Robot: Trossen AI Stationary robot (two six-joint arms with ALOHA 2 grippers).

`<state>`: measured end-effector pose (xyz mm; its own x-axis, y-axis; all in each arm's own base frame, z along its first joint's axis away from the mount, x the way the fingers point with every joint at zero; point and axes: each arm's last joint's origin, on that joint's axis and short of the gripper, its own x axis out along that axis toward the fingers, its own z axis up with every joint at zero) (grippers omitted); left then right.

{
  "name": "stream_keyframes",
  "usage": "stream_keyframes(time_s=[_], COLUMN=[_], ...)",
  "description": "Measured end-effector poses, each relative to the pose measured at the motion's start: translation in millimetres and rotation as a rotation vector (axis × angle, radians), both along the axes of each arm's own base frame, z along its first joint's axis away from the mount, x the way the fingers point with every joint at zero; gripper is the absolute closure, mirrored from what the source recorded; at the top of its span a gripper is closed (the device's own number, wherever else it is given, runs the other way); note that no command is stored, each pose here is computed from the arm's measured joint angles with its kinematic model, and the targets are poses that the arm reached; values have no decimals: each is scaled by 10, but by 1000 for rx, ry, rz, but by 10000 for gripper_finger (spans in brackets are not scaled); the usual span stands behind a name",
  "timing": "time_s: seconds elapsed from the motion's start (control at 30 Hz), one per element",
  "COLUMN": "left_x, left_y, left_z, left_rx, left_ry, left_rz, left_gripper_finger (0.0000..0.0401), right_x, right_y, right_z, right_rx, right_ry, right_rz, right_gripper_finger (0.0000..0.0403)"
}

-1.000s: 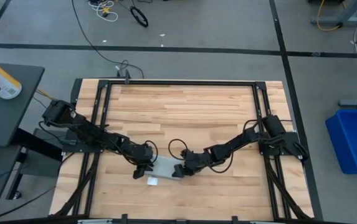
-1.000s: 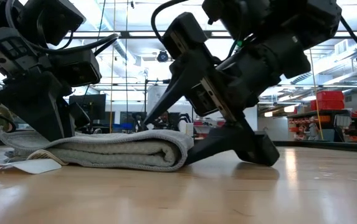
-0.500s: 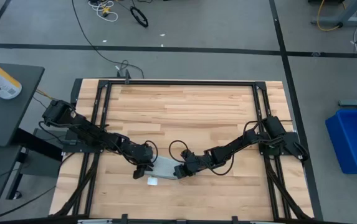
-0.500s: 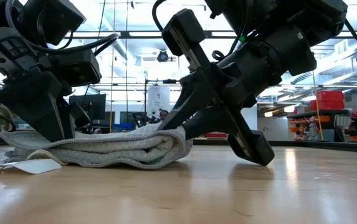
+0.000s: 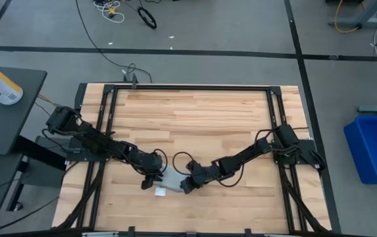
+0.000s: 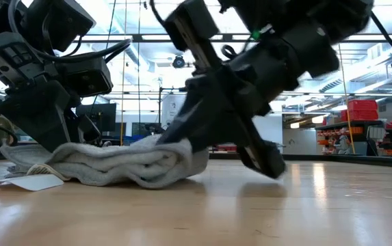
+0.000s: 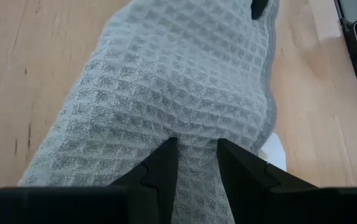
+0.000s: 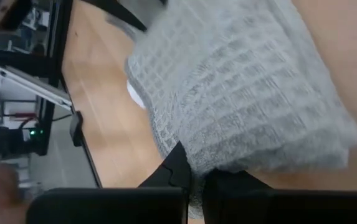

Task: Fold microfiber towels
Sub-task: Fold the gray towel

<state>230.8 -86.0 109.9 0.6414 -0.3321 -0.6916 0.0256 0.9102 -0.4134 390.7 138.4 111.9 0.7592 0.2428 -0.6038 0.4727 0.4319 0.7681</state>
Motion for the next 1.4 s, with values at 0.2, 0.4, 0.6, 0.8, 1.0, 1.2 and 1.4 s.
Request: stream_keyframes(time_s=[0.2,0.4,0.6,0.8,1.0,1.2,1.4], left_x=[0,-1,-2,-7,-24,-18,-22], left_y=[0,0,0,-8,-11,-15,-10], left_z=[-2,-4,-7,-7,41,238,373], left_rx=[-5,-5,-3,-21,-23,-29,-34], left_ry=[1,1,2,10,-12,-129,-196], left_rz=[-2,-4,-4,-25,-69,-102,-99], left_gripper_finger=[279,293,302,300,299,317,391], right_x=[136,269,314,151,122,121,121], right_y=[-16,13,-4,-2,36,35,35], right_z=[177,383,472,308,288,287,288], right_rx=[-100,-150,-158,-174,-171,-176,-177], right_ry=[35,-46,-30,189,194,194,194], right_rz=[49,97,123,122,129,134,133], right_gripper_finger=[389,389,390,390,390,390,390])
